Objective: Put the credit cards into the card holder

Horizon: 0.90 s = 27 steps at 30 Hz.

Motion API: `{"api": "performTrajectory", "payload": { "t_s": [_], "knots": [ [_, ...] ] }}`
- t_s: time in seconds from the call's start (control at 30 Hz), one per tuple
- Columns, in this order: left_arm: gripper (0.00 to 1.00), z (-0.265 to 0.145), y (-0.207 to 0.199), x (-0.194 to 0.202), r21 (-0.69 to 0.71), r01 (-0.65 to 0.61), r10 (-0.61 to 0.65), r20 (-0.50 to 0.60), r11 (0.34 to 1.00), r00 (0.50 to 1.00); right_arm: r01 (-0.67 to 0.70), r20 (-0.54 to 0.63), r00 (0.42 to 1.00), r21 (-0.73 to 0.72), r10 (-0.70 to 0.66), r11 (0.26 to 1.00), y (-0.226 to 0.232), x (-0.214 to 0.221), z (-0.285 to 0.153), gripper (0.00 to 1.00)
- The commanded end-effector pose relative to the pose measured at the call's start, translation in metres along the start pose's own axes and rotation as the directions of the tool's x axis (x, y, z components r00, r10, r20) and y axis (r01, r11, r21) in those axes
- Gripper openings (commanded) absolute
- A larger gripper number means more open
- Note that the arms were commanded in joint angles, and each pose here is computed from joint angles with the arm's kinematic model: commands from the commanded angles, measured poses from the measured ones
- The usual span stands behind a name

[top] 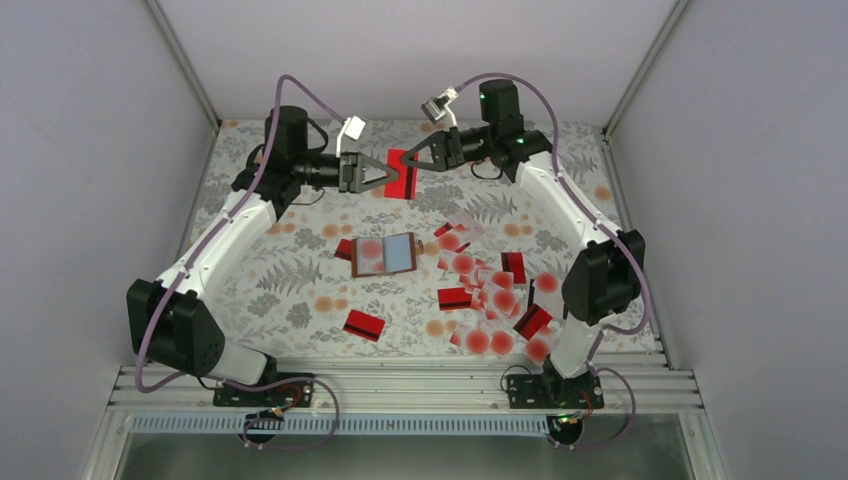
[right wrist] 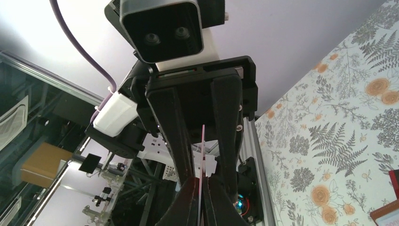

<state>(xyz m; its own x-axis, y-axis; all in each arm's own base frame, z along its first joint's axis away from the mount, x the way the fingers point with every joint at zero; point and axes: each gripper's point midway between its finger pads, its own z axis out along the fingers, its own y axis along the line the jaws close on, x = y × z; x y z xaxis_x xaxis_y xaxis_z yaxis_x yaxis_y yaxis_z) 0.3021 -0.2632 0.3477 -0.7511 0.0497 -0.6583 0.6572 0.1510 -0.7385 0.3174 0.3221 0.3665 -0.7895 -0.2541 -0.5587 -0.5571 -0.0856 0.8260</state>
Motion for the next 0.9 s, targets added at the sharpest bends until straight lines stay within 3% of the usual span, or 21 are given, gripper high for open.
{"api": "performTrajectory", "payload": {
  "t_s": [0.0, 0.1, 0.3, 0.33, 0.43, 0.53, 0.67, 0.87],
  "knots": [
    [0.2, 0.001, -0.011, -0.006, 0.034, -0.042, 0.042, 0.003, 0.999, 0.999, 0.035, -0.024, 0.999, -0.034, -0.036, 0.999, 0.013, -0.001, 0.006, 0.04],
    [0.04, 0.001, -0.01, -0.005, 0.032, -0.04, 0.04, 0.002, 0.999, 0.999, 0.035, -0.026, 0.999, -0.035, -0.036, 0.999, 0.013, -0.001, 0.007, 0.04],
    [0.02, 0.0, -0.006, -0.002, 0.015, -0.023, 0.023, 0.005, 1.0, 1.0, 0.033, -0.02, 0.999, -0.022, -0.033, 0.999, 0.009, -0.004, 0.007, 0.04],
    [0.02, 0.0, -0.004, -0.002, 0.005, -0.019, 0.019, 0.008, 1.0, 1.0, 0.031, -0.017, 0.999, -0.013, -0.031, 0.999, 0.008, -0.004, 0.007, 0.08],
    [0.02, -0.002, 0.008, 0.001, -0.064, 0.017, -0.015, 0.025, 0.998, 1.0, 0.008, 0.007, 1.0, 0.056, -0.009, 0.998, -0.007, -0.006, 0.006, 0.62],
    [0.02, -0.009, 0.036, 0.012, -0.177, 0.095, -0.085, 0.06, 0.98, 0.995, -0.068, 0.058, 0.997, 0.179, 0.059, 0.982, -0.037, -0.002, -0.002, 0.78],
    [0.02, -0.018, 0.084, 0.044, -0.338, 0.201, -0.183, 0.086, 0.919, 0.979, -0.208, 0.156, 0.975, 0.373, 0.16, 0.904, -0.09, 0.016, -0.015, 0.79],
    [0.02, -0.022, 0.136, 0.09, -0.444, 0.314, -0.303, 0.097, 0.839, 0.948, -0.346, 0.184, 0.938, 0.478, 0.293, 0.807, -0.139, 0.066, -0.006, 0.67]
  ]
}}
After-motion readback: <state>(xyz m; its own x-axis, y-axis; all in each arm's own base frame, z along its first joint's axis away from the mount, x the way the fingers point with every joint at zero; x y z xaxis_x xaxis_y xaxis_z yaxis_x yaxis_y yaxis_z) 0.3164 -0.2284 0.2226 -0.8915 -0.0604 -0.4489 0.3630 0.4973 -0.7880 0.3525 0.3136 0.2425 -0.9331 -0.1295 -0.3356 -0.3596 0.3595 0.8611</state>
